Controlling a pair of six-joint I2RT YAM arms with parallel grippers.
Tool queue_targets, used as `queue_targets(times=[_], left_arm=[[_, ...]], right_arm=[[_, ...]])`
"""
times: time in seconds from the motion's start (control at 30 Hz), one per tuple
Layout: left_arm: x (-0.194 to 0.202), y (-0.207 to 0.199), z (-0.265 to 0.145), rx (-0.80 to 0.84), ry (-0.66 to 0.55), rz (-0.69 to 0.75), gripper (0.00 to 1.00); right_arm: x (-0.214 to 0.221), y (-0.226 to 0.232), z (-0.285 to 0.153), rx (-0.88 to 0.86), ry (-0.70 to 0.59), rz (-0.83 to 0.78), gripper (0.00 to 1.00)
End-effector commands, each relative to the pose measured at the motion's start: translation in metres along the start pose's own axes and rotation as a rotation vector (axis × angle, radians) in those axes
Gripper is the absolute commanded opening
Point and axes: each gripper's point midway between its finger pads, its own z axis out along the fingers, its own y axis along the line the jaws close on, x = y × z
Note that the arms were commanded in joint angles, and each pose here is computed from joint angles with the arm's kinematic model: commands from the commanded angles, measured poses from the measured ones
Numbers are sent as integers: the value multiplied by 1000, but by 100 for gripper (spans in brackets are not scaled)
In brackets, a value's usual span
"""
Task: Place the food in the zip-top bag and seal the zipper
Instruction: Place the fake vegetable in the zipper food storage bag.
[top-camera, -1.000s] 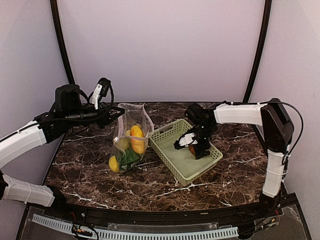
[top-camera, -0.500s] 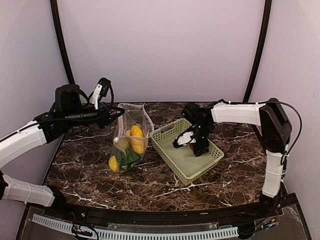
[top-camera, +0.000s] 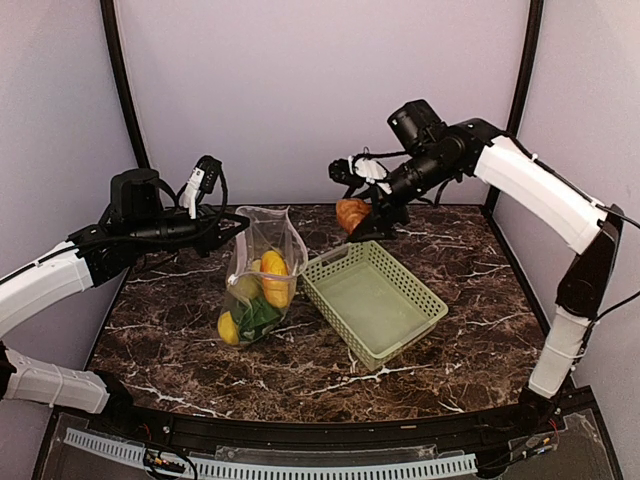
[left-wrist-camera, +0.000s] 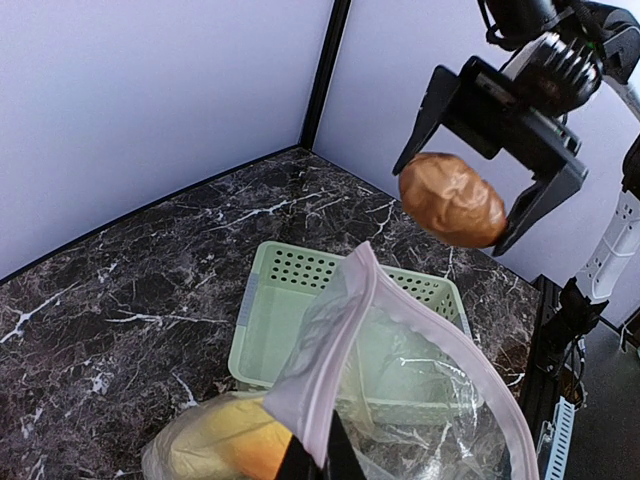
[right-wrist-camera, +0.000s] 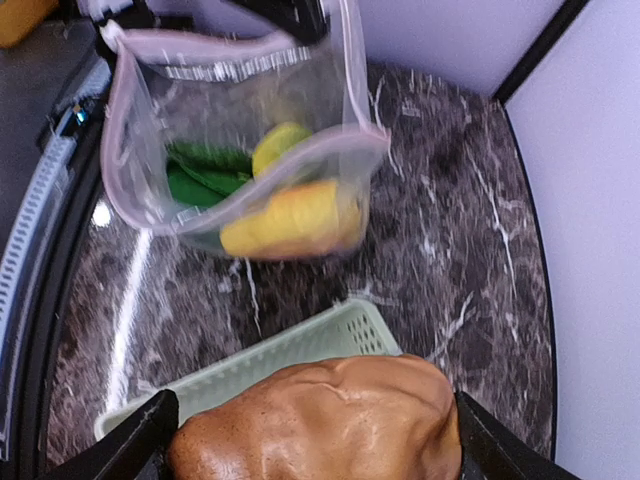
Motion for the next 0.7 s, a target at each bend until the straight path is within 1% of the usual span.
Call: queue_targets(times=[0.0, 0.07, 0.27, 0.33, 0.43, 0.6, 0.63, 0.67], left_arm=[[-5, 0, -2, 0, -24, 25, 1], [-4, 0, -2, 0, -22, 24, 1], [-4, 0, -2, -4, -21, 26, 1], [-4, 0, -2, -1, -22, 25, 1], [-4, -1, -2, 4, -22, 22, 1], [-6, -2, -3, 8, -26, 24, 1], [-6, -3, -3, 9, -27, 24, 1], [-6, -3, -3, 9, -28, 24, 1]], right_arm=[[-71, 37, -29, -220, -282, 54, 64], [-89, 46, -32, -259, -333, 27, 64], [-117, 76, -12, -325, -337, -48, 64], [-123, 79, -2, -314, -327, -59, 64], [-127, 74, 19, -270, -289, -58, 63], [-132, 53, 46, -209, -272, -14, 61], [-131, 47, 53, -181, -256, -12, 62], [-130, 42, 64, -158, -242, -10, 64]])
